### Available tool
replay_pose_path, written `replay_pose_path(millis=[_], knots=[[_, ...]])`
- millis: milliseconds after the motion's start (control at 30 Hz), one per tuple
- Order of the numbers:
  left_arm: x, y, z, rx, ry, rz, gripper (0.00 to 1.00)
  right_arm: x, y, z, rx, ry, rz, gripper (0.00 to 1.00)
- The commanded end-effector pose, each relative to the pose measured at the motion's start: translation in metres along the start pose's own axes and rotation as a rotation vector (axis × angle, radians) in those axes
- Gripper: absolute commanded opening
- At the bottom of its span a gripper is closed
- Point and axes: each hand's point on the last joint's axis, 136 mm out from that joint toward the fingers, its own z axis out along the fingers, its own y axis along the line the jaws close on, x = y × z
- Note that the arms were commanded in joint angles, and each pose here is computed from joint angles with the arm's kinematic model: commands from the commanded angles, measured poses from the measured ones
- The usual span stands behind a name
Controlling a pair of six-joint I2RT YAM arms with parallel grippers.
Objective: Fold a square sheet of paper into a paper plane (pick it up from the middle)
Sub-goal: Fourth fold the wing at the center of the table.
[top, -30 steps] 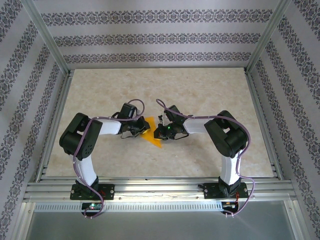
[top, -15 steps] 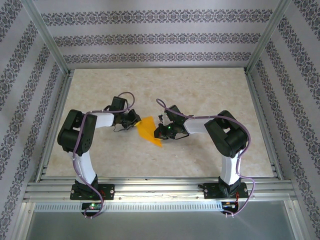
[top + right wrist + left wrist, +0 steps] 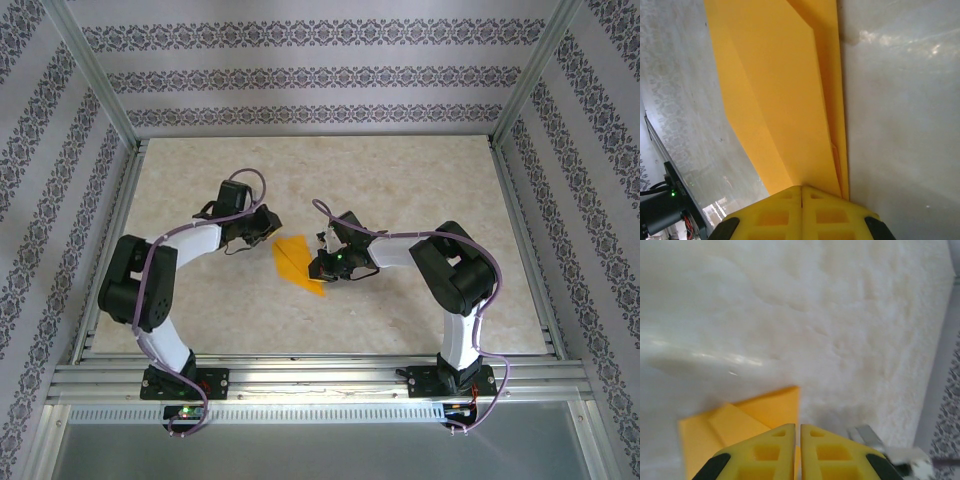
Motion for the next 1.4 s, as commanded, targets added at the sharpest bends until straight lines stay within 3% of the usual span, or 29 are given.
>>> replay_pose_path(millis=[0,133,300,633,867,1067,1367], knots=[[0.034,-0.004,0.015,0.018,0.073,0.018,0.10,0.037,-0.046,0.003,0.143,0.103,0.110,0.00],[0.058,-0.003,0.037,0.025,0.130,0.028,0.10,0.035,-0.045,0.003,0.136,0.099,0.110,0.00],[0.070,0.028,0.054,-0.048,0.157,0.007,0.09,0.029,-0.034,0.000,0.094,0.082,0.107,0.00],[0.085,0.058,0.057,-0.104,0.173,0.001,0.09,-0.001,0.030,-0.011,-0.021,0.016,0.011,0.04],[0.086,0.058,0.057,-0.092,0.173,-0.008,0.08,-0.020,0.016,0.012,0.022,-0.006,0.048,0.05],[0.086,0.060,0.058,-0.099,0.171,-0.012,0.08,0.002,-0.012,0.014,0.084,0.033,0.079,0.07],[0.086,0.068,0.058,-0.132,0.169,-0.021,0.06,0.039,-0.011,-0.009,0.045,0.040,0.067,0.12]])
